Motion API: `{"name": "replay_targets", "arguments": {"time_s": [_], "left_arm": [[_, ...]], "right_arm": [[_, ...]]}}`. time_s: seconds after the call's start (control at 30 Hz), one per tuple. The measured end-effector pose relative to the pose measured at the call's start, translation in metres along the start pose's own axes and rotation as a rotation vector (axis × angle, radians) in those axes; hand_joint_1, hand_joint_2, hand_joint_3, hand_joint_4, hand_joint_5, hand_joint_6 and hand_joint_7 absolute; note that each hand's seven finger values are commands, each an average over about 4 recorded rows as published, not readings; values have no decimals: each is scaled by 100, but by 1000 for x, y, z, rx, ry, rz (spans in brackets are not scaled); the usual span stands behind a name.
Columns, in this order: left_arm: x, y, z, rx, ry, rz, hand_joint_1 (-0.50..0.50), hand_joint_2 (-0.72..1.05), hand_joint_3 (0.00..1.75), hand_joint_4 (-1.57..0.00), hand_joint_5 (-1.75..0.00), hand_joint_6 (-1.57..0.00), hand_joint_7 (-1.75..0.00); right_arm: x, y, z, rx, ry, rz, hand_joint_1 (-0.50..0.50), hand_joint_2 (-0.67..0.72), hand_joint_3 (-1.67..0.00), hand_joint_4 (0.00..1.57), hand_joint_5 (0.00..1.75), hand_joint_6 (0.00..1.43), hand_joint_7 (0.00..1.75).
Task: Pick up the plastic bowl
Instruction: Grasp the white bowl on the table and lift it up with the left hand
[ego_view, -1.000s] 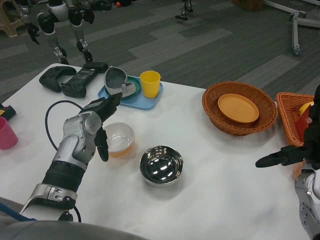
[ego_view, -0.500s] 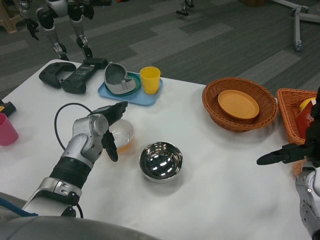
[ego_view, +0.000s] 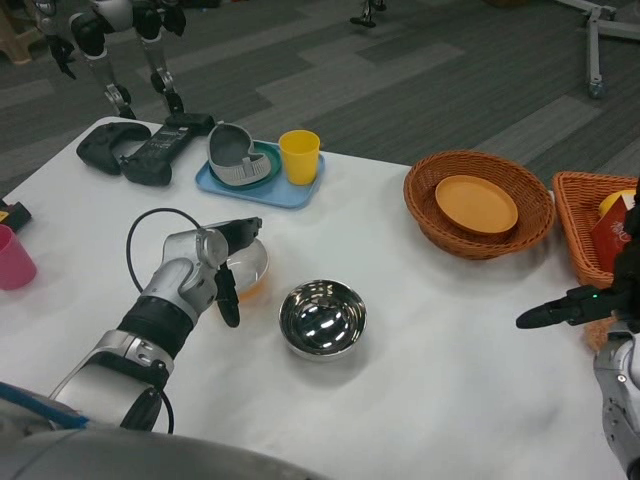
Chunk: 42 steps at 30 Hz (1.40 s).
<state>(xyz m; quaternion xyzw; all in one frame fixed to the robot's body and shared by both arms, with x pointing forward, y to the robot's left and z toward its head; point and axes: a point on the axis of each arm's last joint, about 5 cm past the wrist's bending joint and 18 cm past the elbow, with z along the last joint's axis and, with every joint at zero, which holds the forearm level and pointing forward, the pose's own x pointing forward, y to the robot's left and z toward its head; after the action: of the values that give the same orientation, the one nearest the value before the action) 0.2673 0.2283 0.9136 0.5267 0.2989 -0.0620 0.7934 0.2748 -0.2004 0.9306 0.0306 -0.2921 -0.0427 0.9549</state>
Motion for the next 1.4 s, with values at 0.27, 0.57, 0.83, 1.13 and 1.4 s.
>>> {"name": "replay_targets", "arguments": {"time_s": [0.27,0.57,0.83,1.13,1.4], "left_arm": [[0,1,-1,6,12,3,-50,-28,0,0,0,0,0],[1,1,-2,15,28,-2,-50,-55,0,0,0,0,0],[8,-2,-4,61,75,-41,-50,-55,0,0,0,0,0],[11,0,-5,91,105,-52,-50,-55,0,0,0,0,0],[10,6,-6,101,121,-37,-50,-55,0,0,0,0,0]], "right_arm": [[0,0,0,4,1,-5,-46,72,0,0,0,0,0],[-1,2,-1,9,9,5,-46,72,0,0,0,0,0],[-2,2,-1,14,5,11,-46,72,0,0,0,0,0],[-1,3,0,22,-1,11,-46,72,0,0,0,0,0],[-1,4,1,31,-8,12,-46,72,0,0,0,0,0]]}}
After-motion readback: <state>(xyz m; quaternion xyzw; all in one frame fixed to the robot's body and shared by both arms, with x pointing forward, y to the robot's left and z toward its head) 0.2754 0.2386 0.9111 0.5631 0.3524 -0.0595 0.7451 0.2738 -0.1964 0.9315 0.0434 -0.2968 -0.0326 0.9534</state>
